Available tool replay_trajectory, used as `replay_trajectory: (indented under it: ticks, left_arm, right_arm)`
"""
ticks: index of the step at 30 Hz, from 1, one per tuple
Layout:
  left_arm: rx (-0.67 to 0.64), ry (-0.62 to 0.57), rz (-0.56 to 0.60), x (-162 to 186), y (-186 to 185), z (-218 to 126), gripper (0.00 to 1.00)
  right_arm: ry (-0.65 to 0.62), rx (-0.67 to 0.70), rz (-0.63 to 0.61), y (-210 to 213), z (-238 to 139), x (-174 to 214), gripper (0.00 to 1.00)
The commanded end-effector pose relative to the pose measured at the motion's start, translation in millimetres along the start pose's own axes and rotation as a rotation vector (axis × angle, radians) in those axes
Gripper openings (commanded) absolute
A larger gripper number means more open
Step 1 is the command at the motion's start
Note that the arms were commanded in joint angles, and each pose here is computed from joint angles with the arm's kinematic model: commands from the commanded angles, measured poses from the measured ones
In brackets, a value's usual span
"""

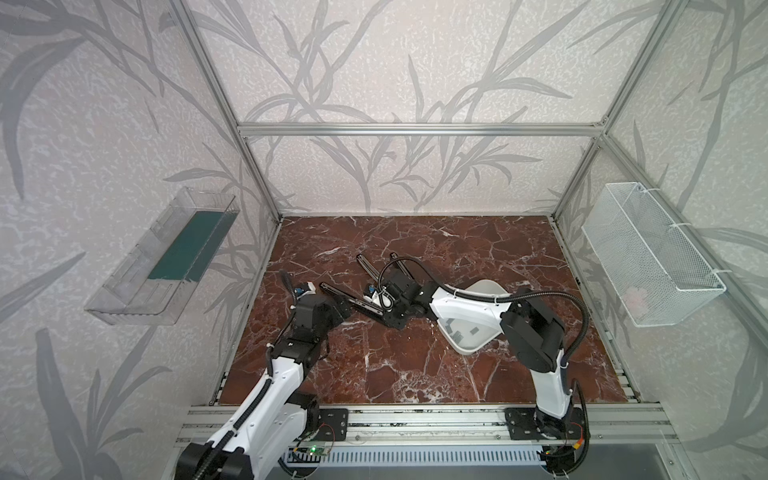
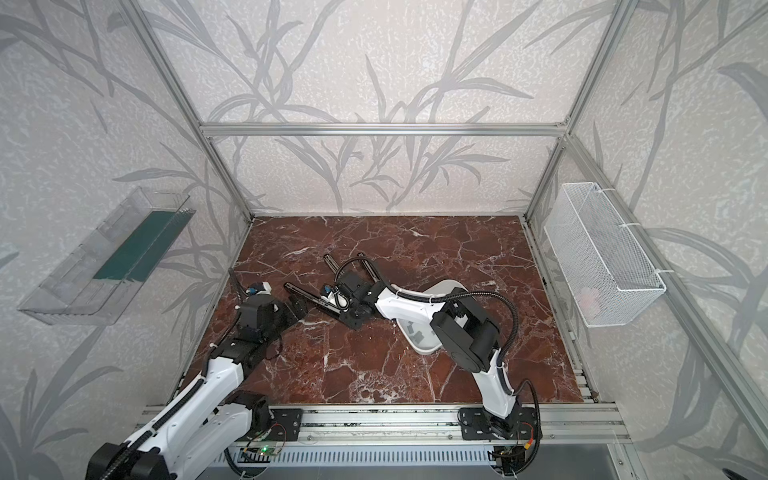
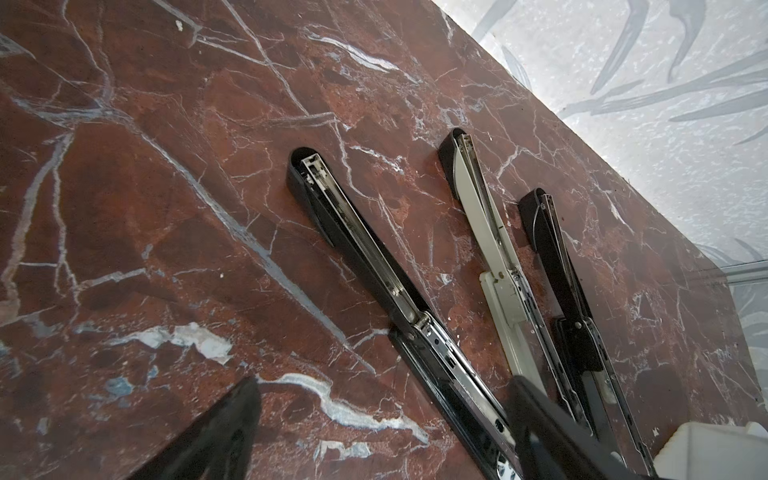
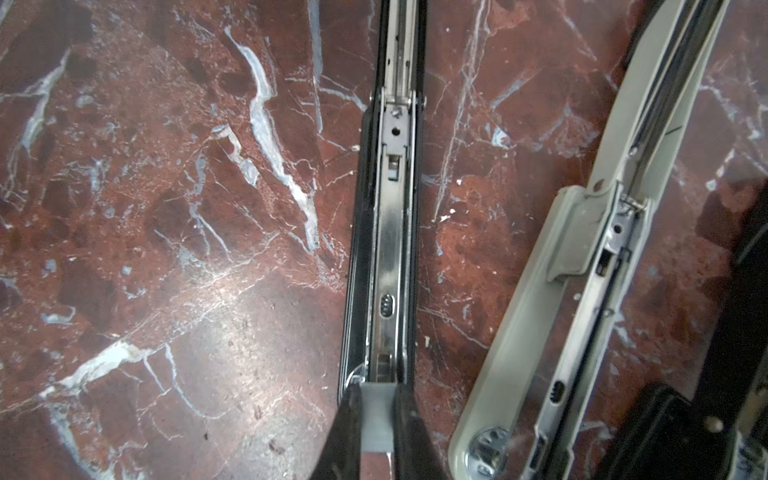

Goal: Load the staples into the stapler

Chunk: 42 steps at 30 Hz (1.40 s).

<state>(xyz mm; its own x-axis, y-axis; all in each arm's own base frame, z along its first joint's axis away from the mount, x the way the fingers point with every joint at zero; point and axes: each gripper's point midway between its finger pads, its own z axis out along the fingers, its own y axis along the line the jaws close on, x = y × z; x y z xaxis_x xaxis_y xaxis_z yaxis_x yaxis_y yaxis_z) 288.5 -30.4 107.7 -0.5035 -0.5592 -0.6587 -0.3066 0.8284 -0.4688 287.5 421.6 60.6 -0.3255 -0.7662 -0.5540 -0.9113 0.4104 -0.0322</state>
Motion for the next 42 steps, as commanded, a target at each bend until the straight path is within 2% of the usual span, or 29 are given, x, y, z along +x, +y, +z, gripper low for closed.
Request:
replay_trajectory:
  ticks: [1, 7, 21, 29, 42]
  left_arm:
    - [-0.008, -0.018, -0.005, -3, 2, 0, 0.93]
    - [-0.007, -0.018, -0.007, -3, 2, 0, 0.93]
    - [-0.002, -0.020, -0.006, -5, 0, 0, 0.93]
    - [0.000, -0.023, -0.006, -5, 0, 0, 0.93]
    - [-0.005, -0.020, -0.005, -4, 2, 0, 0.93]
  right_arm:
    - [-0.024, 0.024, -0.001, -7, -11, -6, 0.00]
    - [-0.052, 0.025, -0.003, -6, -19, -12, 0.00]
    - [-0.026, 0.031, 0.011, -12, -11, -6, 0.00]
    - [-0.062, 0.028, 0.006, -11, -23, -14, 0.00]
    - [-0.030, 0.028, 0.007, -12, -10, -7, 0.00]
